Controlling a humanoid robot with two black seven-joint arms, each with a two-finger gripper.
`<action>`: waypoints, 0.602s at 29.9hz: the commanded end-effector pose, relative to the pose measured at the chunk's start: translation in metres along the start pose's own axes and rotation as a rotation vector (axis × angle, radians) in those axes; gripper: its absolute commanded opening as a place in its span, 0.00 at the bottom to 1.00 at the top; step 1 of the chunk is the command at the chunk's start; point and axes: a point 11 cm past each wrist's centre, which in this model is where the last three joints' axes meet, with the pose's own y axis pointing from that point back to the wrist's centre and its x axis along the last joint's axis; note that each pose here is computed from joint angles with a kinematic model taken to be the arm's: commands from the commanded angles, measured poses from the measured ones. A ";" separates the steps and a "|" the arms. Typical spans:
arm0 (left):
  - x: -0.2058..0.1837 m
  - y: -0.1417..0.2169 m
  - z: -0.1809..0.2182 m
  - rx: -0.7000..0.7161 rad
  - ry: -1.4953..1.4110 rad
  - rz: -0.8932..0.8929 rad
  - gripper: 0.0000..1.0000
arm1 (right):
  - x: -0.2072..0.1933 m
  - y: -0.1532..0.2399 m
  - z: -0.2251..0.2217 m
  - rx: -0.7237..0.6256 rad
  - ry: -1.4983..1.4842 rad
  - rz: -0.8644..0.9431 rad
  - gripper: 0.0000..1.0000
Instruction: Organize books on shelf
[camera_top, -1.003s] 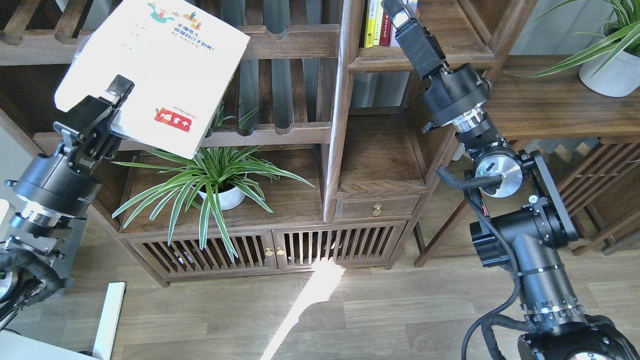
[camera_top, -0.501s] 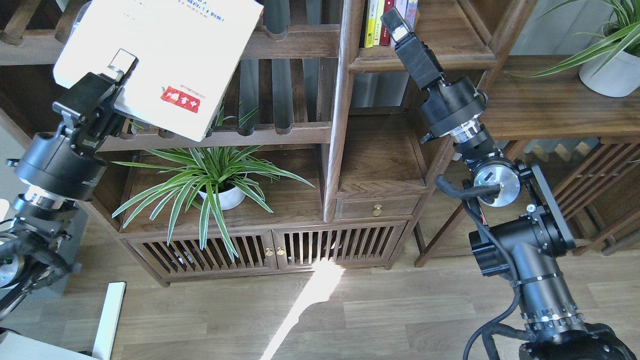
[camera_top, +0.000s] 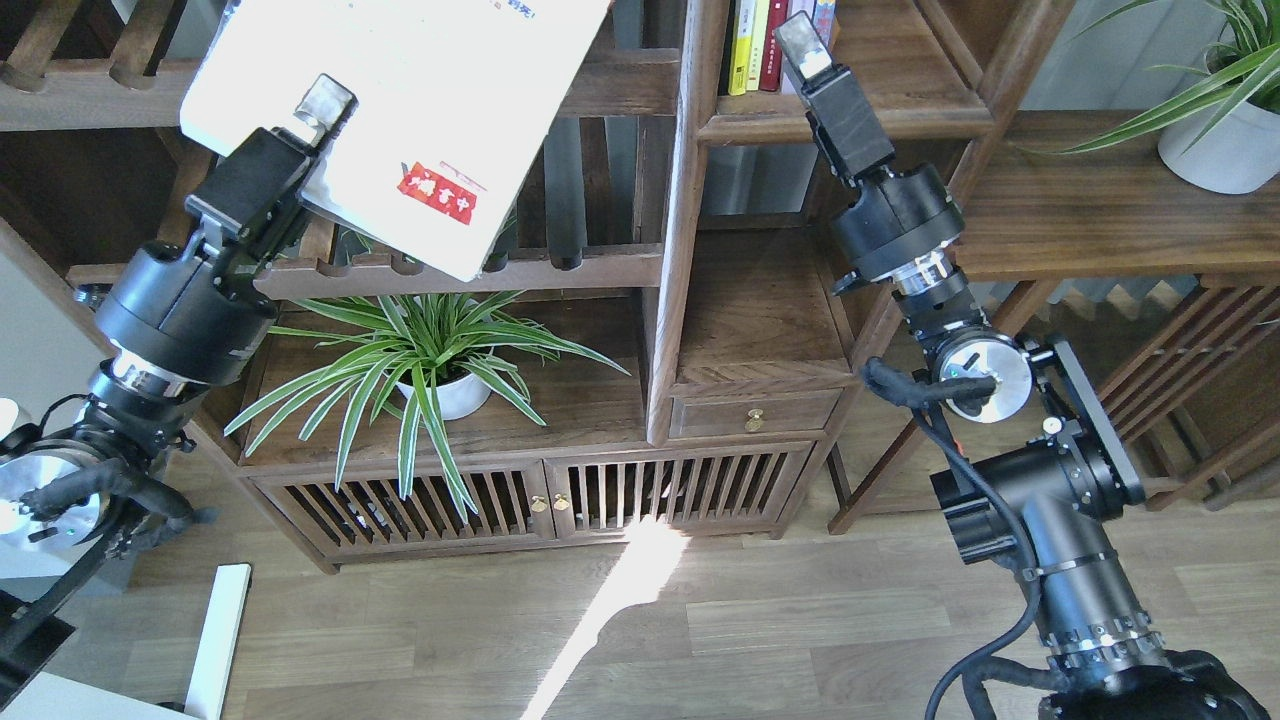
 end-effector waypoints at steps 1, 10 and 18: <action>-0.014 -0.016 -0.002 0.074 -0.025 -0.060 0.00 | -0.002 -0.001 0.007 -0.012 -0.022 -0.005 0.99; -0.018 -0.019 0.000 0.086 -0.039 -0.073 0.00 | -0.010 -0.003 0.017 -0.032 -0.053 -0.058 0.98; -0.039 -0.037 0.011 0.111 -0.093 -0.145 0.00 | -0.014 -0.004 0.011 0.009 -0.113 -0.090 0.99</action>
